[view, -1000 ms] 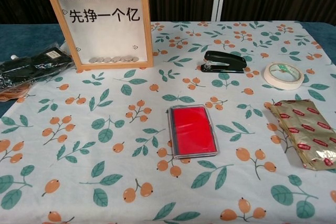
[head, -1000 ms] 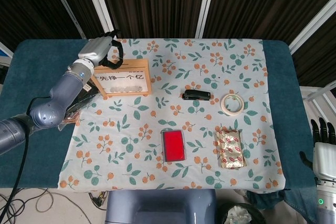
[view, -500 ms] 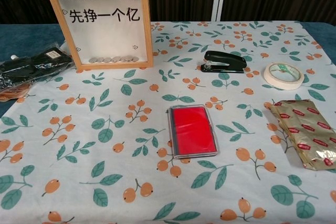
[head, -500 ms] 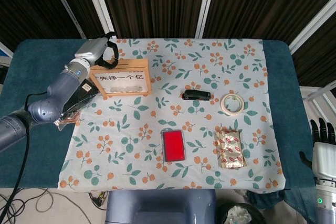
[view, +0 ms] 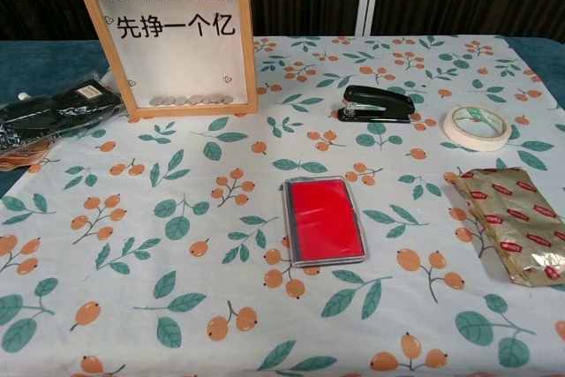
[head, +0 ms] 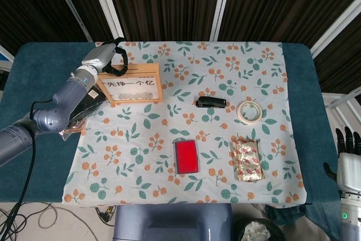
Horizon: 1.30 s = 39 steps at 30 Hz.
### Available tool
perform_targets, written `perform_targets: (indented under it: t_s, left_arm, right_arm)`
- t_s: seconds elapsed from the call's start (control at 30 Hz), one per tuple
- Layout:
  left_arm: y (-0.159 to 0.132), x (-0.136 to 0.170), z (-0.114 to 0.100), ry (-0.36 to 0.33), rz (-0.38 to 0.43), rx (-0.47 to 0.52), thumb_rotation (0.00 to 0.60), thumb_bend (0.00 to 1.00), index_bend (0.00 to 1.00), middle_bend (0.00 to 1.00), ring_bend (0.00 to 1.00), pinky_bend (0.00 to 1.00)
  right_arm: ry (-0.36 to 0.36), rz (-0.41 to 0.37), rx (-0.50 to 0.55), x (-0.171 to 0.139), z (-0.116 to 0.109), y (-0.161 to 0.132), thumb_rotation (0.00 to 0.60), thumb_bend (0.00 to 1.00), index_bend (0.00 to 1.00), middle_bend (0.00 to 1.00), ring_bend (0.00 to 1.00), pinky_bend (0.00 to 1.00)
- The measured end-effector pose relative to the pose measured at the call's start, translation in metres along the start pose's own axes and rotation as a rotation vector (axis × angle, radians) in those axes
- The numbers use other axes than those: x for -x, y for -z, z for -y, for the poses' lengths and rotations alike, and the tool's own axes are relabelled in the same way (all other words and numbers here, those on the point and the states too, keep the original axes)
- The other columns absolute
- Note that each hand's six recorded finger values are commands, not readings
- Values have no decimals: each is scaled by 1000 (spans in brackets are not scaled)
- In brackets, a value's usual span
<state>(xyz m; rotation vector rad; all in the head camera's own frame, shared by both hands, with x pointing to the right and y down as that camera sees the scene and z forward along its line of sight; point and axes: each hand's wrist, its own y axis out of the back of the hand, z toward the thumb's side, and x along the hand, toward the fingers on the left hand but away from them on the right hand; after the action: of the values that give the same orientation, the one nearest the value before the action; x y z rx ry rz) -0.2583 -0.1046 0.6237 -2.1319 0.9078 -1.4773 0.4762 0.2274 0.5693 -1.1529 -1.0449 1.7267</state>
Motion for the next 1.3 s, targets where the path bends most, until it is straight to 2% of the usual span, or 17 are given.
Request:
perform_targets:
  t_s: [1.3]
  left_arm:
    - [0,-5,9,28,4,0,600,552,633,18,0,0]
  right_arm:
    - [17,31,-2,-1,-7,9,600,300,0,0,0,0]
